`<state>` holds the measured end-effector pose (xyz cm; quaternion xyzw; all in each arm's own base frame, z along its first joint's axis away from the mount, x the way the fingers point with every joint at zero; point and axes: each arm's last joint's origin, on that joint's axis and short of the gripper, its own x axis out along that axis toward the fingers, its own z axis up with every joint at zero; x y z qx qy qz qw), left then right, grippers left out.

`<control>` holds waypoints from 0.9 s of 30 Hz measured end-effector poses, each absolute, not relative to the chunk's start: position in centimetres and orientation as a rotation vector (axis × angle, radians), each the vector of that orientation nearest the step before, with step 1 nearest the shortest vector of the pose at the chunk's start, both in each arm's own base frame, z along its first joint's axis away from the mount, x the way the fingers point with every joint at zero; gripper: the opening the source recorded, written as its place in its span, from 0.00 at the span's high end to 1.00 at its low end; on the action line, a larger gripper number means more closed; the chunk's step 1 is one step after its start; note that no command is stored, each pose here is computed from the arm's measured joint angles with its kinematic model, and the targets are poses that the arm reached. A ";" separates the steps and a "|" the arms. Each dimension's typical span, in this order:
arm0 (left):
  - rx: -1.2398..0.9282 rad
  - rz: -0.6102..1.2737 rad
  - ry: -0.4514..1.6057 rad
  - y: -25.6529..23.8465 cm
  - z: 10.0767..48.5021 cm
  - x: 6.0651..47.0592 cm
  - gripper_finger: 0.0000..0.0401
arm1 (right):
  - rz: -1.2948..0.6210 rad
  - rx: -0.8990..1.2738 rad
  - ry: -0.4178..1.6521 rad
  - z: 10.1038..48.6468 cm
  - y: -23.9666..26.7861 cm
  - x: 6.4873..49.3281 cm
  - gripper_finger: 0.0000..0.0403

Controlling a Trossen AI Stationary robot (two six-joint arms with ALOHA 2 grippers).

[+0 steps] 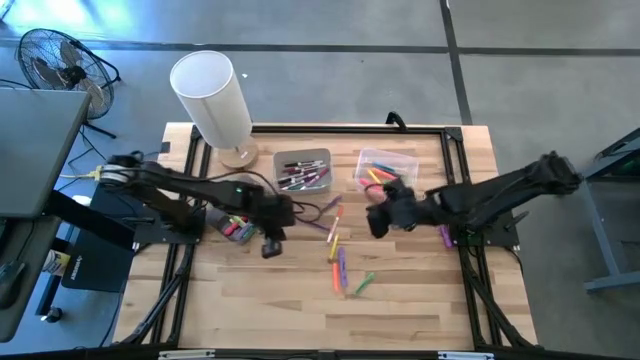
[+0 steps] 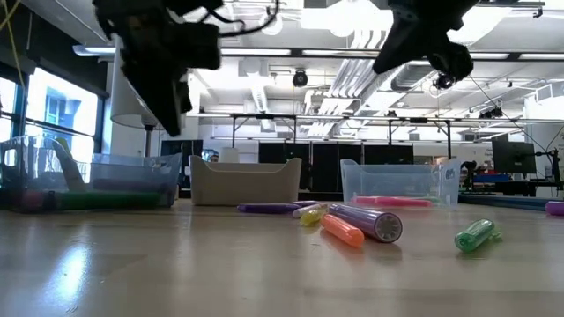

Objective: Pick & Place Markers
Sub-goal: Put the green pen into the transparent bin

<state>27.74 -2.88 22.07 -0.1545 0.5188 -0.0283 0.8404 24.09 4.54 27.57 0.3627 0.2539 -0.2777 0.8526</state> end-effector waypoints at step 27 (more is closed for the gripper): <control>-0.232 -0.179 1.087 -2.7 22.9 24.5 1.00 | 0.149 -0.127 1.410 21.4 17.1 33.7 0.79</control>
